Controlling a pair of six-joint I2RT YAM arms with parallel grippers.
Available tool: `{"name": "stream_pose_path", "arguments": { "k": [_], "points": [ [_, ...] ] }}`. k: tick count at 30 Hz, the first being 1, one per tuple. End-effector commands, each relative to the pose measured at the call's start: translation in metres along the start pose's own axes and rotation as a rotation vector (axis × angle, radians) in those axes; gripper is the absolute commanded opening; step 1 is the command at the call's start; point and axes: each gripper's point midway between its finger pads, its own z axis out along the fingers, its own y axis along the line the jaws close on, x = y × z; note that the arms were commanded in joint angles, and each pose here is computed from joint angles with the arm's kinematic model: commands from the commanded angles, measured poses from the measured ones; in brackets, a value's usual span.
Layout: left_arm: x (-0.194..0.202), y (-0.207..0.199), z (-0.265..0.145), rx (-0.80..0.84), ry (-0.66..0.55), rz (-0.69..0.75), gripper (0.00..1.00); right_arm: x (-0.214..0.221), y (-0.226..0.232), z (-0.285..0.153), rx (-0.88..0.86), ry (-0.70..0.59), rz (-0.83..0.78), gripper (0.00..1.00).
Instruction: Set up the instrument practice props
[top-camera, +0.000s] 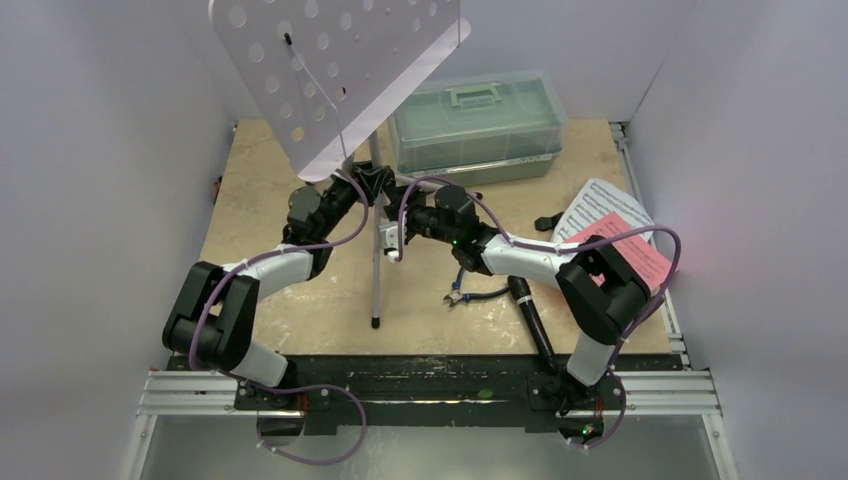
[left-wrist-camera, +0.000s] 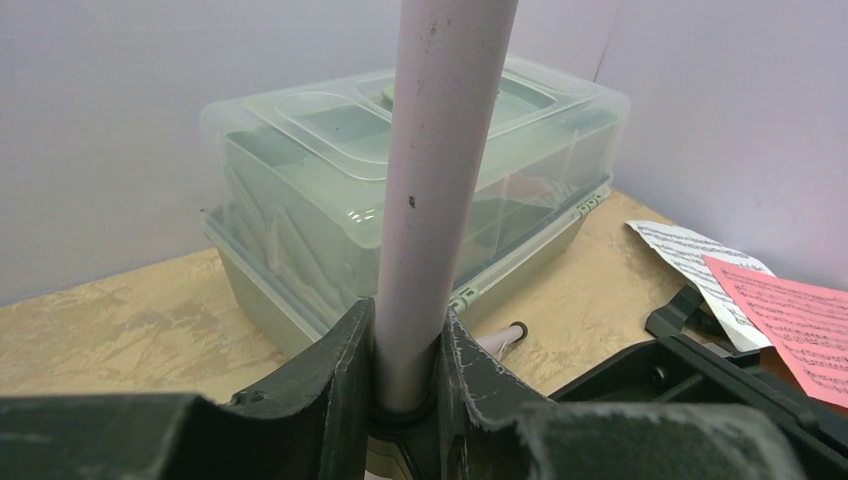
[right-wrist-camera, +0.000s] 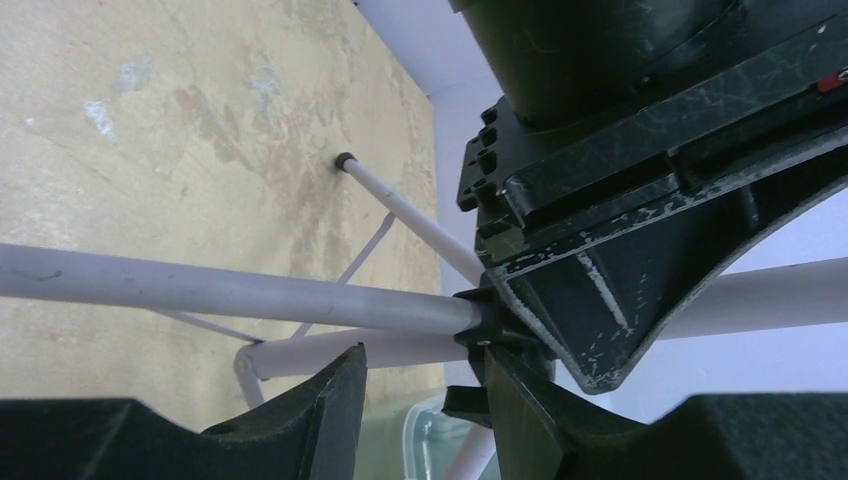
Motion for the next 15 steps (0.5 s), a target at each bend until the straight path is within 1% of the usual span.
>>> {"name": "stream_pose_path", "arguments": {
  "k": [1, 6, 10, 15],
  "points": [
    [-0.001, 0.005, 0.000, -0.039, 0.018, -0.085, 0.00, 0.006, -0.032, 0.000, 0.124, 0.042, -0.056, 0.50],
    [-0.001, 0.005, 0.000, -0.039, 0.018, -0.086, 0.00, 0.005, -0.040, -0.005, 0.167, 0.049, -0.097, 0.55],
    [-0.001, 0.005, 0.000, -0.037, 0.018, -0.087, 0.00, 0.015, -0.046, -0.006, 0.178, 0.094, -0.142, 0.56],
    [-0.001, 0.005, 0.000, -0.039, 0.018, -0.087, 0.00, 0.018, -0.043, -0.008, 0.175, 0.091, -0.145, 0.55]
  ]
}}
